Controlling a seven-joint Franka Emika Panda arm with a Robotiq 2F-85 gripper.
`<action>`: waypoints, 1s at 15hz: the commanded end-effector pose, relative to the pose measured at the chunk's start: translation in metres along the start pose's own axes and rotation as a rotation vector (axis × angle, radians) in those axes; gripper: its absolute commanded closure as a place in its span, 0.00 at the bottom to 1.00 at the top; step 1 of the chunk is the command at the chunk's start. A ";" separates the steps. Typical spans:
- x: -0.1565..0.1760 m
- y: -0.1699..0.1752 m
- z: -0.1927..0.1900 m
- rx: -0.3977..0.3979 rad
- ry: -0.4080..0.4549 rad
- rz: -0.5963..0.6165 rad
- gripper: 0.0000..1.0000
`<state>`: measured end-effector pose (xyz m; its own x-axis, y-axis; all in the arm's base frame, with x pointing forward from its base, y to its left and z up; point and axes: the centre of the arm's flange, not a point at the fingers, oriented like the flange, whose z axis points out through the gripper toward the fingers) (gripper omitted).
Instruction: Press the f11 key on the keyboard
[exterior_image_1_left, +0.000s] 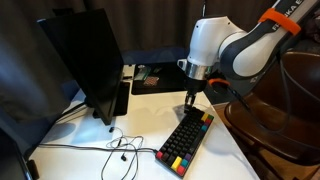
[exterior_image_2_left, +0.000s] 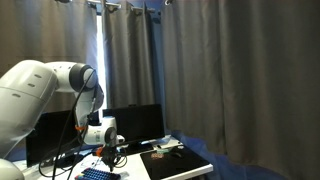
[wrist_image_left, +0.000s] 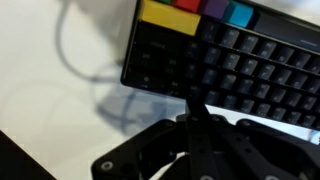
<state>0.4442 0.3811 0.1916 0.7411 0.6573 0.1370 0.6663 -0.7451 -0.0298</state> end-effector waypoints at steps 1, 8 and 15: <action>0.009 -0.004 0.011 -0.014 0.002 0.011 1.00; 0.011 0.000 0.020 -0.017 -0.010 0.016 1.00; 0.010 0.002 0.022 -0.024 -0.022 0.017 1.00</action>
<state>0.4498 0.3819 0.1816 0.7449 0.6548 0.1278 0.6625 -0.7486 -0.0260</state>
